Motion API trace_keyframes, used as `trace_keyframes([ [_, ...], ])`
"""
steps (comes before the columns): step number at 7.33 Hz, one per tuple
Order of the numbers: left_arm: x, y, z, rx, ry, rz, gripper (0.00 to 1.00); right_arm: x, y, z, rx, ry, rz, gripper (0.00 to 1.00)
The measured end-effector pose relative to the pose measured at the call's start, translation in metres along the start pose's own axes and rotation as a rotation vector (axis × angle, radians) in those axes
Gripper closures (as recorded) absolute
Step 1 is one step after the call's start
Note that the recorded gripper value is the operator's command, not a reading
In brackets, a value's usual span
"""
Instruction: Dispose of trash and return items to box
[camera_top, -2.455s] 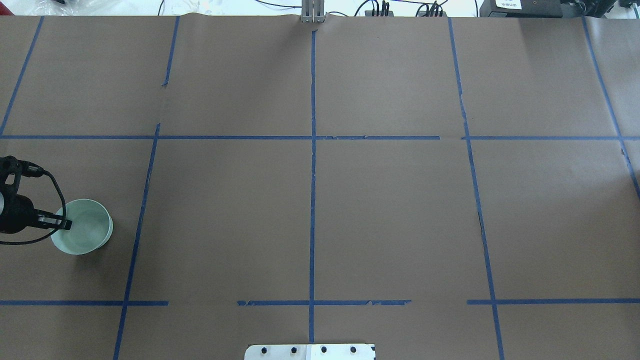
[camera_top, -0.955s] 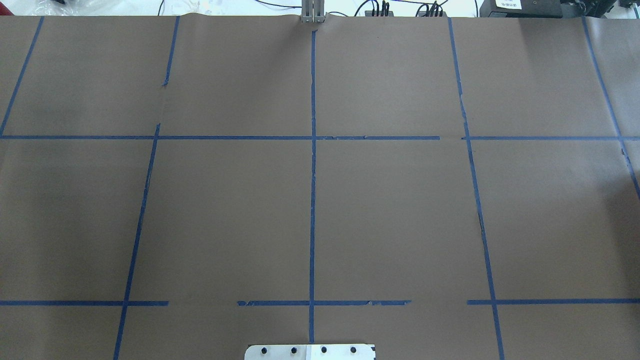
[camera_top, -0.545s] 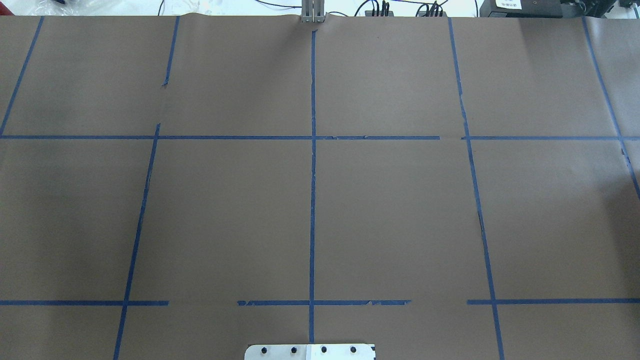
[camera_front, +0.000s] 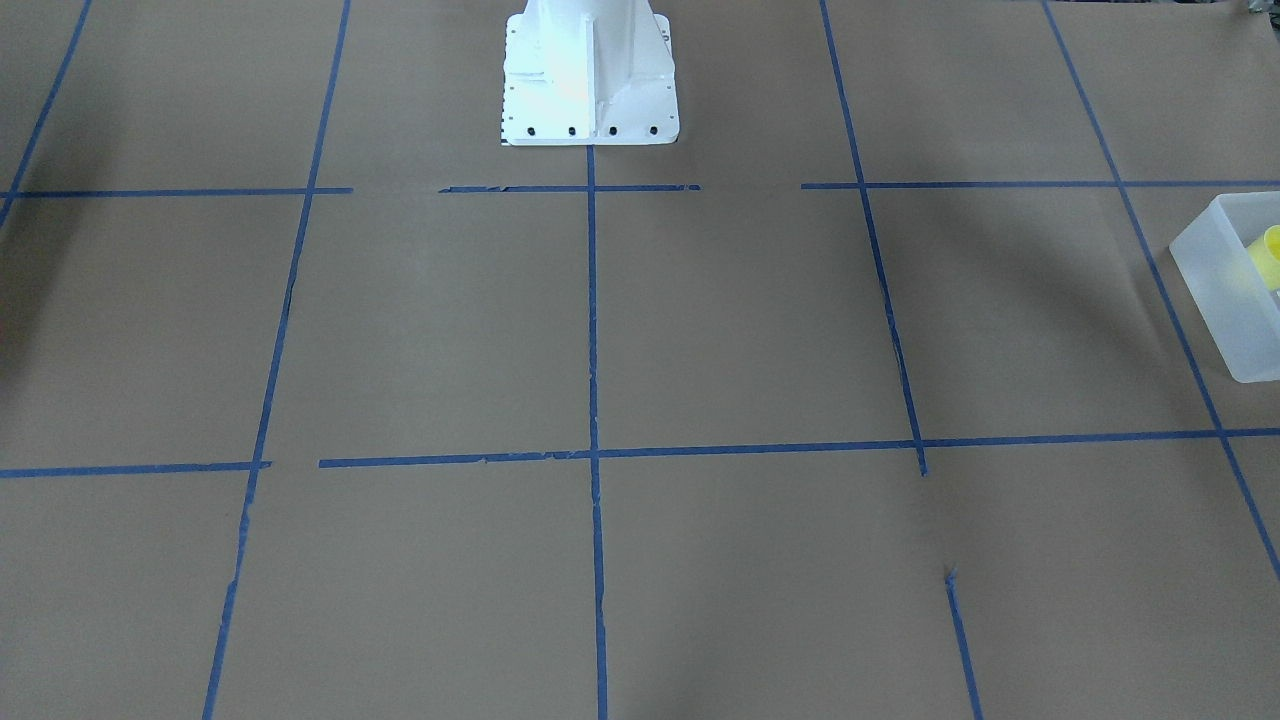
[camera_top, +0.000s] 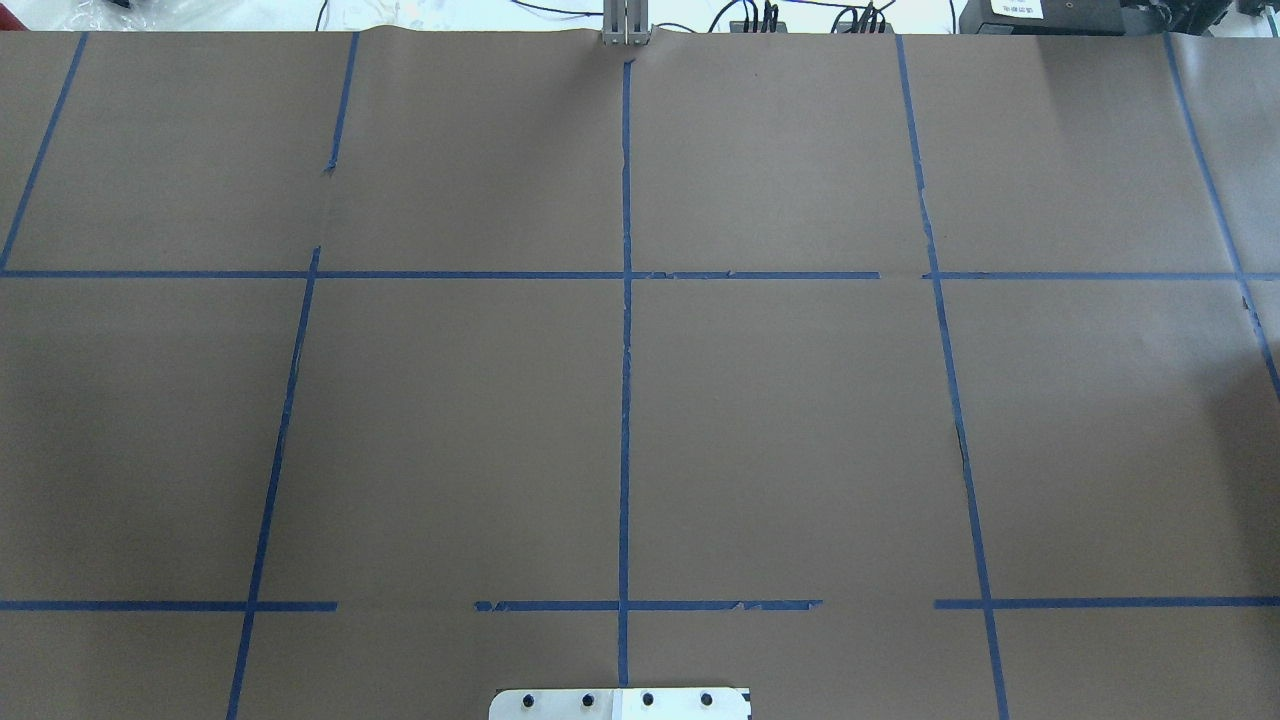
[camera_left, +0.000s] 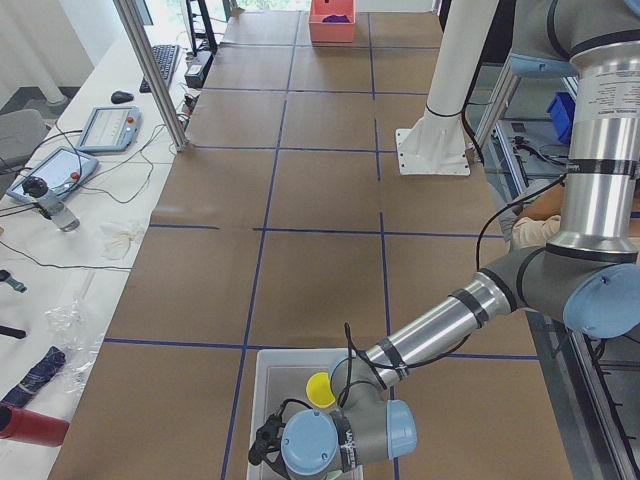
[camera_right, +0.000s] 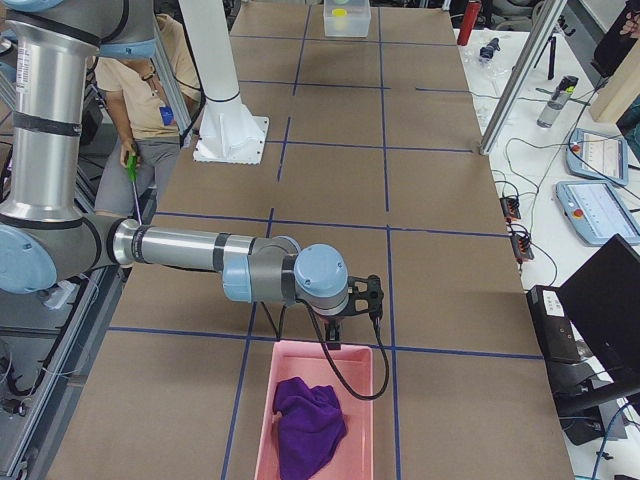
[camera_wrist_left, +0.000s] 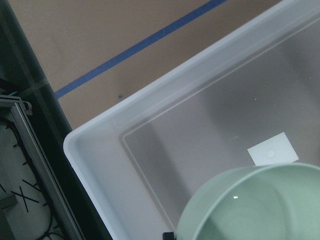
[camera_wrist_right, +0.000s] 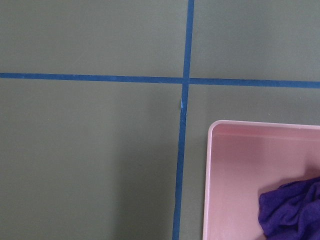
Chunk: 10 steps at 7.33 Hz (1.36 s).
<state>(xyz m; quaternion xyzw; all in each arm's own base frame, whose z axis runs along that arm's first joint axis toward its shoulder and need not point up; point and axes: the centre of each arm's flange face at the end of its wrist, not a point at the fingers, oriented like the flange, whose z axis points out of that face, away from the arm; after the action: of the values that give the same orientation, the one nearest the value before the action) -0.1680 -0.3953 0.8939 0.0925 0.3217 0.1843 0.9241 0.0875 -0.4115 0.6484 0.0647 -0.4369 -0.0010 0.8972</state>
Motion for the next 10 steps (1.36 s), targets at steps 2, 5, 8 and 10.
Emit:
trace_keyframes([
  [2, -0.003, 0.022, 0.021, 0.012, 0.004, -0.034, 0.82, 0.000, 0.002, 0.003, -0.007, -0.002, 0.002, 0.00],
  [5, 0.000, 0.028, 0.027, 0.039, 0.023, -0.056, 0.00, -0.001, 0.003, 0.004, -0.009, -0.005, 0.002, 0.00],
  [8, 0.041, 0.004, -0.017, 0.177, 0.084, -0.166, 0.00, 0.000, 0.004, 0.004, -0.009, -0.001, -0.002, 0.00],
  [10, 0.102, -0.027, -0.096, 0.296, 0.065, -0.272, 0.00, -0.008, -0.002, -0.010, 0.019, 0.059, -0.033, 0.00],
])
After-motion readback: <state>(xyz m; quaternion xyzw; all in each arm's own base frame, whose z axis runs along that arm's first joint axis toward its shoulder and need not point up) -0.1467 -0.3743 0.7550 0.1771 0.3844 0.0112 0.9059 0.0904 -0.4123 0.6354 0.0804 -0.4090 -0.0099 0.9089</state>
